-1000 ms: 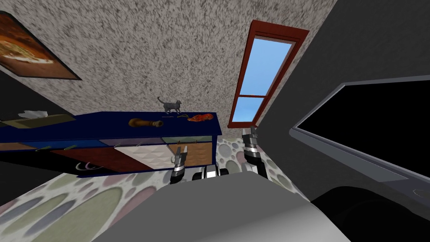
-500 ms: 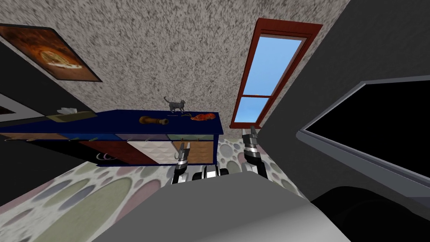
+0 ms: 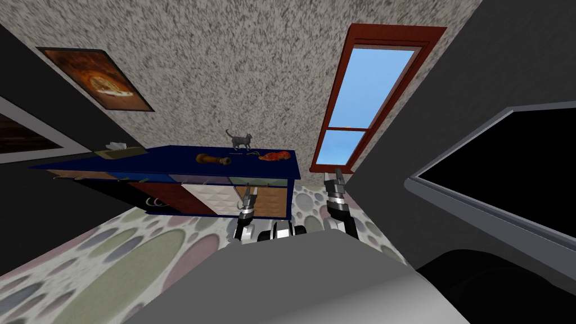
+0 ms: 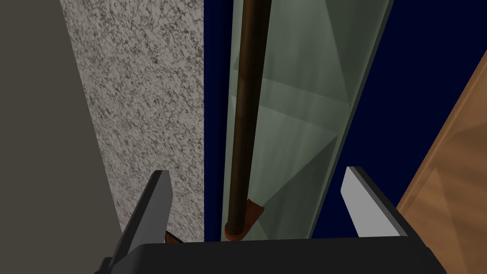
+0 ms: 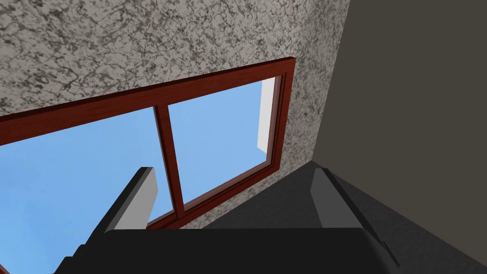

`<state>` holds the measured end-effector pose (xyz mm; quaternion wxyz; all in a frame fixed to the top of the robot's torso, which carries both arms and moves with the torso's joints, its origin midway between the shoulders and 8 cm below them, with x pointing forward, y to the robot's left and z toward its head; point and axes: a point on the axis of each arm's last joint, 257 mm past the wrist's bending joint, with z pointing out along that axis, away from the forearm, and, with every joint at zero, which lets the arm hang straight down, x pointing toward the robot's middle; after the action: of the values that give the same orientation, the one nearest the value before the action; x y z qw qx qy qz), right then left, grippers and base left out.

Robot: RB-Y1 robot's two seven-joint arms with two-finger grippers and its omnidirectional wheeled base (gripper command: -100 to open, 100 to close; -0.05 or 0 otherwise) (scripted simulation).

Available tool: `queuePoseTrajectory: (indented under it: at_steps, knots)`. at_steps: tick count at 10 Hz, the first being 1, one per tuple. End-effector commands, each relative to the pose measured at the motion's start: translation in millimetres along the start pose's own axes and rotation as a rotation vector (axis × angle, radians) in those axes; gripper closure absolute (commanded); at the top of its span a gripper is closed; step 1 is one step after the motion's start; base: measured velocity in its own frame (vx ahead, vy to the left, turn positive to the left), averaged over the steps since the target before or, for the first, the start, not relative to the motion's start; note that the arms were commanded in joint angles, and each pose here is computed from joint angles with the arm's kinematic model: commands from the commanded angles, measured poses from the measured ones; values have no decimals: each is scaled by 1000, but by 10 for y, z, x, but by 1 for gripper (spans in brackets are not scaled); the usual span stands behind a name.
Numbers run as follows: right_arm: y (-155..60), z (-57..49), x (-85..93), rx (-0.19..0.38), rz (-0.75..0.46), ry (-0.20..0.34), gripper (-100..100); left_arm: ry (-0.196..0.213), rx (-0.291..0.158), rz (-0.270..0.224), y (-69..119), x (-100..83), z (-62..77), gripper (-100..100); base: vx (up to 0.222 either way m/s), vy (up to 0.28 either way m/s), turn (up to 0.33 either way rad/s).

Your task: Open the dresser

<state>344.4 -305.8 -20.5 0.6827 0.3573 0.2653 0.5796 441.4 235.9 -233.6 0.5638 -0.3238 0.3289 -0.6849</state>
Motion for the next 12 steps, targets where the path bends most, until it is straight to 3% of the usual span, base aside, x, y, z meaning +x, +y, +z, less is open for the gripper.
queuePoseTrajectory:
  at_steps: [1,2,4,5,6,7,8,12]
  knots:
    - [0,0,0,0,0,0,0,36,-27,-17,151,85,216,-100,-56,-21,253]
    - [0,0,0,0,0,0,0,47,-5,-20,108,121,341,-100,-44,-15,51]
    - [0,0,1,0,0,0,0,44,-7,-19,121,101,310,-100,-9,-2,-23]
    - [0,0,0,0,0,0,0,27,-10,-12,87,70,188,100,25,10,-133]
    - [0,0,0,0,0,0,0,28,-3,-13,66,74,201,100,27,13,-86]
    - [0,0,0,0,0,0,0,8,-7,-4,36,22,46,100,52,15,-132]
    - [0,0,0,0,0,0,0,9,-1,-5,18,28,63,100,40,13,-85]
    - [0,0,0,0,0,0,0,-45,7,26,-166,-105,-328,100,37,19,-143]
